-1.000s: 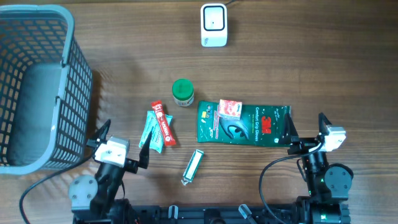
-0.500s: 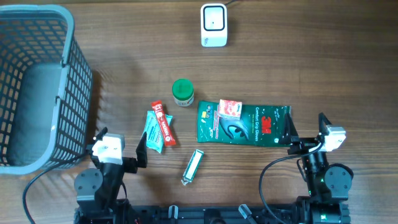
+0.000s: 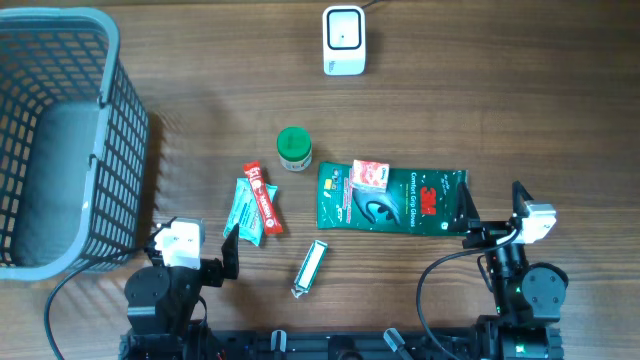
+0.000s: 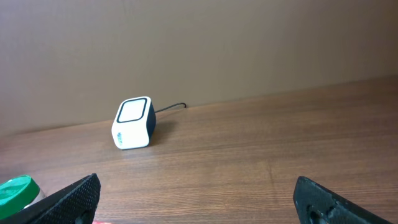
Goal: Scan the item barcode
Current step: 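Reach the right gripper to the Kleenex pack on the green pack and grasp it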
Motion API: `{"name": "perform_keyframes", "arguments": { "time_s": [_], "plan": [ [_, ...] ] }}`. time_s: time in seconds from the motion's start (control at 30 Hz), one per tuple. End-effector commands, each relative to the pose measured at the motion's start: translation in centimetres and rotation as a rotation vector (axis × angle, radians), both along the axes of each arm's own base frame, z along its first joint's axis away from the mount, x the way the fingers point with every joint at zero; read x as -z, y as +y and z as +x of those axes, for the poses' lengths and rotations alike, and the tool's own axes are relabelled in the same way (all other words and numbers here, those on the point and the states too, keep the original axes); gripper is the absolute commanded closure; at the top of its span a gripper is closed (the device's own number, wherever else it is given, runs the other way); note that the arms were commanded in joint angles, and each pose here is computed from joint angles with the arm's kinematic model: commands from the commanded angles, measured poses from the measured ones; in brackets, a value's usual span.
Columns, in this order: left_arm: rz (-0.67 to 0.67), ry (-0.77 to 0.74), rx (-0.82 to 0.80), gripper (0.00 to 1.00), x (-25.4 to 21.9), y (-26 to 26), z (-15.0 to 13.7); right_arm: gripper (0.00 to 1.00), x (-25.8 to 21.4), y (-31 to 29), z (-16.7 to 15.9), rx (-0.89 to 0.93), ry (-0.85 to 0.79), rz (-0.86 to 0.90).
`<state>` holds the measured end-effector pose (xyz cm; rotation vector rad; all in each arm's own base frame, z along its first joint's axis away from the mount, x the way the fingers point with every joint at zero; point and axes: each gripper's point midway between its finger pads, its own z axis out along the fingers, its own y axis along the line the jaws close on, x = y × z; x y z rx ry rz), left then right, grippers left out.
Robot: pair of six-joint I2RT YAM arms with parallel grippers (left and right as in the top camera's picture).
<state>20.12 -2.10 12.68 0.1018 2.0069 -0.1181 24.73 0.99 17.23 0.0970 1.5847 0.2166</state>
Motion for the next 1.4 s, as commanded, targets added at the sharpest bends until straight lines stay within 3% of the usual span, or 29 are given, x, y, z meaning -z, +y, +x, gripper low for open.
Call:
{"name": "perform_keyframes", "arguments": {
  "time_s": [0.0,0.23,0.33,0.47,0.53,0.7,0.87,1.07,1.13,1.2,1.23,1.3,1.37],
  "plan": [
    [-0.005,0.009,-0.016,0.00,0.4,0.2,0.0,0.00,-0.1,-0.2,0.0,0.012,-0.006,0.011],
    [-0.005,0.009,-0.017,0.00,0.4,0.2,0.0,0.00,-0.4,-0.6,0.0,0.033,-0.017,0.033],
    [-0.005,0.009,-0.016,0.00,0.4,0.2,0.0,0.00,0.0,0.8,-0.1,-0.044,0.032,0.325],
    [-0.005,0.009,-0.016,0.00,0.4,0.2,0.0,0.00,-0.6,4.3,-0.7,-0.248,0.074,0.467],
    [-0.005,0.009,-0.017,0.00,0.4,0.2,0.0,0.01,-3.1,7.9,-2.8,-0.496,0.042,0.410],
    [-0.005,0.009,-0.017,0.00,0.4,0.2,0.0,0.01,-8.2,7.2,-4.2,-0.436,0.066,0.351],
    [-0.005,0.009,-0.017,0.00,0.4,0.2,0.0,0.01,-10.3,5.3,-5.6,-0.256,0.306,0.392],
    [-0.005,0.009,-0.017,0.00,0.4,0.2,0.0,0.00,-9.3,9.2,-7.5,-0.461,0.607,0.500],
    [-0.005,0.009,-0.016,0.00,0.4,0.2,0.0,0.01,-8.7,9.2,-6.9,-0.437,0.663,0.563],
    [-0.005,0.009,-0.016,0.00,0.4,0.2,0.0,0.10,-7.9,8.2,-5.4,-0.325,0.706,0.680],
    [-0.005,0.009,-0.017,0.00,0.4,0.2,0.0,0.10,-7.4,7.8,-4.7,-0.290,0.723,0.703],
    [-0.005,0.009,-0.016,0.00,0.4,0.2,0.0,0.01,-5.4,7.9,-3.1,-0.269,0.797,0.742],
    [-0.005,0.009,-0.016,0.00,0.4,0.2,0.0,0.03,-2.6,8.1,-1.7,-0.241,0.914,0.794]
  ]
}}
